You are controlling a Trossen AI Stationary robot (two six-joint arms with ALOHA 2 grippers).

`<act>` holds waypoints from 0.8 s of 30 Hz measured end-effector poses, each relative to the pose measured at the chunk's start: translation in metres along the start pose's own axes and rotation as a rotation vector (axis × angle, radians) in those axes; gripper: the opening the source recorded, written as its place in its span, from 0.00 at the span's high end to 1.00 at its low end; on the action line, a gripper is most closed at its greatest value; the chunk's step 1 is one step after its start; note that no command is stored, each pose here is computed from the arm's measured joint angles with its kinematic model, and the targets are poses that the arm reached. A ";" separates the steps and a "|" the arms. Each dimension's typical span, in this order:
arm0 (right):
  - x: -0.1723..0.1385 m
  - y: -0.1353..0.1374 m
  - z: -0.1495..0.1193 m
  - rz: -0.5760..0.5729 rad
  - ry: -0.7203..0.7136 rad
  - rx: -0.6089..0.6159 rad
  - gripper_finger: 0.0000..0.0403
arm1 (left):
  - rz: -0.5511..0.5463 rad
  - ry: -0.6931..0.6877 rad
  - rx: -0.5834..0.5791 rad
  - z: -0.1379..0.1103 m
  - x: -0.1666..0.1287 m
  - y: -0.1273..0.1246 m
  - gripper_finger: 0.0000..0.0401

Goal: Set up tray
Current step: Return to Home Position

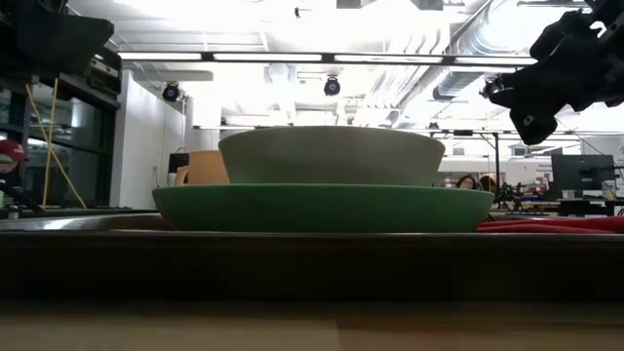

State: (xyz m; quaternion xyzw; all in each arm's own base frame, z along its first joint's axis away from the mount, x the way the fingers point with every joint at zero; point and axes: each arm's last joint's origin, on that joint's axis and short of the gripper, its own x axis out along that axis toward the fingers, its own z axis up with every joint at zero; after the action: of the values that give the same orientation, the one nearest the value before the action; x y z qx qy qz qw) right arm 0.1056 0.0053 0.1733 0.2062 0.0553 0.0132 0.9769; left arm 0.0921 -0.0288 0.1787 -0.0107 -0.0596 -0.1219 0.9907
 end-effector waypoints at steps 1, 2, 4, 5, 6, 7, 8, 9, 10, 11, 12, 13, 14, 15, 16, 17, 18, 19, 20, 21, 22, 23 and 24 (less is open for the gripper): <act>0.000 0.000 0.000 0.000 0.000 0.008 0.77 | 0.000 0.005 0.000 0.000 0.000 0.000 0.89; 0.000 0.000 0.000 0.000 0.000 0.013 0.77 | 0.000 0.011 0.001 -0.001 0.000 0.000 0.89; 0.000 0.000 0.000 0.000 0.000 0.024 0.77 | 0.000 0.016 0.001 -0.002 0.000 0.000 0.89; 0.000 0.000 0.000 0.000 0.000 0.026 0.77 | 0.000 0.016 0.001 -0.002 0.000 0.000 0.89; 0.000 0.000 0.000 0.000 0.000 0.026 0.78 | 0.000 0.015 0.001 -0.001 0.000 0.000 0.89; 0.000 0.000 0.000 0.000 0.000 0.026 0.78 | 0.000 0.014 0.001 -0.001 0.000 0.000 0.89; 0.000 0.000 0.000 0.000 0.000 0.026 0.78 | 0.000 0.013 0.001 -0.001 0.000 0.000 0.89; 0.000 0.000 0.000 0.000 0.000 0.026 0.78 | 0.000 0.013 0.001 -0.001 0.000 0.000 0.89; 0.000 0.000 0.000 0.000 -0.001 0.026 0.78 | 0.000 0.013 0.001 -0.001 0.000 0.000 0.89; 0.000 0.000 0.000 0.000 0.000 0.026 0.77 | 0.000 0.013 0.001 -0.001 0.000 0.000 0.89; 0.000 0.000 0.000 0.000 0.000 0.026 0.77 | 0.000 0.013 0.000 -0.001 0.000 0.000 0.89; 0.000 0.000 0.000 0.000 0.000 0.026 0.77 | 0.000 0.013 0.001 -0.001 0.000 0.000 0.89; 0.000 0.000 0.000 -0.001 0.000 0.026 0.77 | 0.000 0.013 0.000 -0.001 0.000 0.000 0.89; 0.000 0.000 0.000 -0.001 0.000 0.026 0.77 | 0.000 0.013 0.000 -0.001 0.000 0.000 0.89; 0.000 0.000 0.000 -0.001 0.000 0.026 0.78 | 0.000 0.013 0.000 -0.001 0.000 0.000 0.89; 0.000 0.000 0.000 -0.001 0.000 0.026 0.78 | 0.001 0.013 0.000 -0.001 0.000 0.000 0.89; 0.000 0.000 0.000 -0.001 -0.001 0.026 0.78 | 0.001 0.013 0.000 -0.001 0.000 0.000 0.89; 0.000 0.000 0.000 -0.001 -0.001 0.026 0.78 | 0.001 0.013 0.000 -0.001 0.000 0.000 0.89; 0.000 0.000 0.000 -0.002 -0.001 0.026 0.77 | 0.001 0.013 0.000 -0.001 0.000 0.000 0.89; 0.000 0.000 0.000 -0.002 -0.001 0.026 0.77 | 0.001 0.013 0.000 -0.001 0.000 0.000 0.89; 0.000 0.000 0.000 -0.002 -0.001 0.026 0.77 | 0.001 0.013 0.000 -0.001 0.000 0.000 0.89; 0.000 0.000 0.000 -0.002 -0.001 0.026 0.77 | 0.001 0.013 0.000 -0.001 0.000 0.000 0.89; 0.000 0.000 0.000 -0.002 -0.001 0.026 0.77 | 0.001 0.013 0.000 -0.001 0.000 0.000 0.89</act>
State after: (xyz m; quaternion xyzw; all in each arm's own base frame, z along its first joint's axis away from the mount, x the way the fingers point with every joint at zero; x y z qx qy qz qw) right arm 0.1055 0.0053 0.1734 0.2189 0.0553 0.0115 0.9741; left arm 0.0923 -0.0288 0.1775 -0.0099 -0.0532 -0.1217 0.9911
